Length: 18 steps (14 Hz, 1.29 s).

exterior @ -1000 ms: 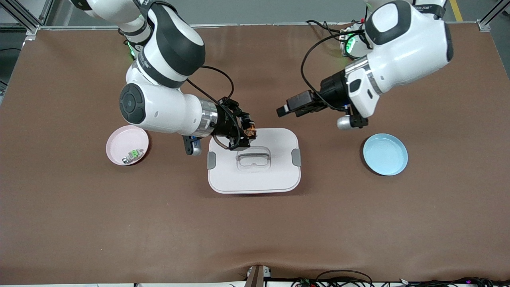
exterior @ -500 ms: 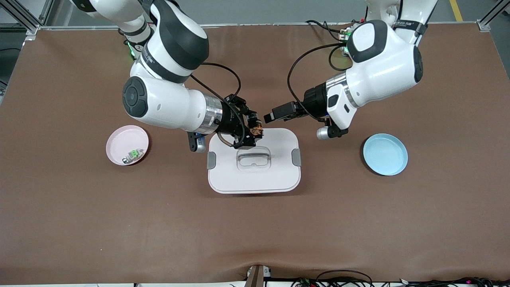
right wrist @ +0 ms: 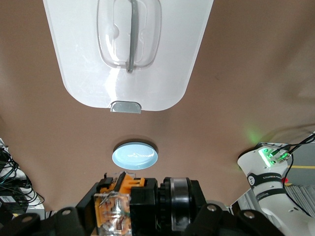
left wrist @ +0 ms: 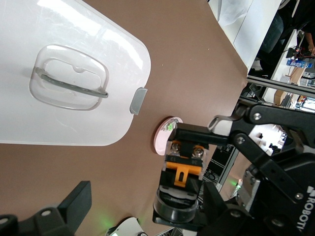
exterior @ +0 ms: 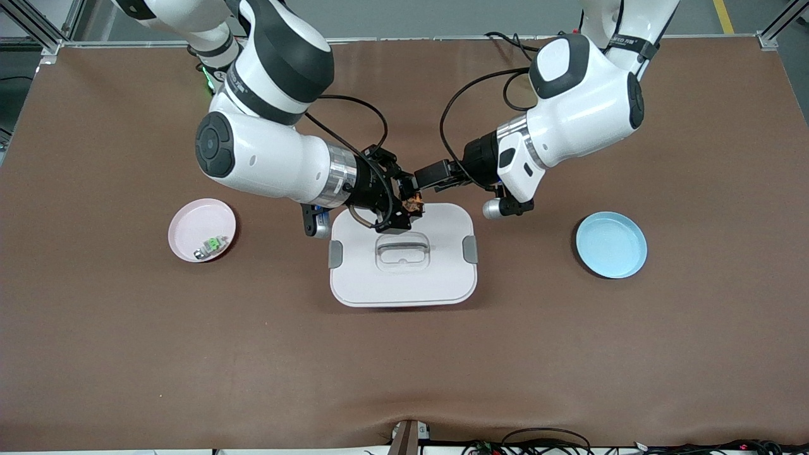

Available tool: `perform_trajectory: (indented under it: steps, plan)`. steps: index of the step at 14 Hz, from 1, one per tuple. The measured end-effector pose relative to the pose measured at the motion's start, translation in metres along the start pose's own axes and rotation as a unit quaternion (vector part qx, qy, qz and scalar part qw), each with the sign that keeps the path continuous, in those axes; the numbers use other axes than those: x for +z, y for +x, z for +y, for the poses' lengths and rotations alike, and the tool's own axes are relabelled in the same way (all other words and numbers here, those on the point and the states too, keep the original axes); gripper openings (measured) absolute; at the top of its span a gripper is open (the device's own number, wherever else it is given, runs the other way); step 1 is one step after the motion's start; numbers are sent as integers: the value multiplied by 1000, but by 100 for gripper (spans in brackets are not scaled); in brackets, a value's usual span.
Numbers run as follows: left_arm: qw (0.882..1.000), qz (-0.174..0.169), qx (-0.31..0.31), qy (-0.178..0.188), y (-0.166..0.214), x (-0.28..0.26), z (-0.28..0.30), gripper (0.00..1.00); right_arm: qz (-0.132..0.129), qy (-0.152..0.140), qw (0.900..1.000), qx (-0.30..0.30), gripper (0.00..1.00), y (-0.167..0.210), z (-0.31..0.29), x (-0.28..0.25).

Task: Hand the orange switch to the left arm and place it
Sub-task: 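Grasp the switch with the left gripper above the white box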

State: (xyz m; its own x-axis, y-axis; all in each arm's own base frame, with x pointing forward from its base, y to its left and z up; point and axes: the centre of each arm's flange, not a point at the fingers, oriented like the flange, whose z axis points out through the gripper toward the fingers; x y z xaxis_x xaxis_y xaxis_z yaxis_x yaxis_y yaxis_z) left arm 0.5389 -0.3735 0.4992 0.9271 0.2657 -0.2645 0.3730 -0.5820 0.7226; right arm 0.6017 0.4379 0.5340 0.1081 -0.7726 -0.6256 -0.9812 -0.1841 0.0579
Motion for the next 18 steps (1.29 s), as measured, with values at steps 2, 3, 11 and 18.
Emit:
perform_trajectory:
  steps: [2, 3, 11, 18]
  plan:
    - [1000, 2, 1, -1, -1, 3, 1, 100, -1, 1, 1000, -2, 73, -2, 0, -1]
    - [1000, 4, 3, -2, -3, 5, 2, 100, -2, 1, 1000, -2, 73, -3, 1, -2]
    - [1000, 13, 5, -12, -3, 11, 8, 73, -8, 3, 1000, 1, 73, -9, 2, 1]
    - [1000, 17, 13, -11, -2, 10, 9, 39, -12, -3, 1000, 5, 73, -6, -1, 13]
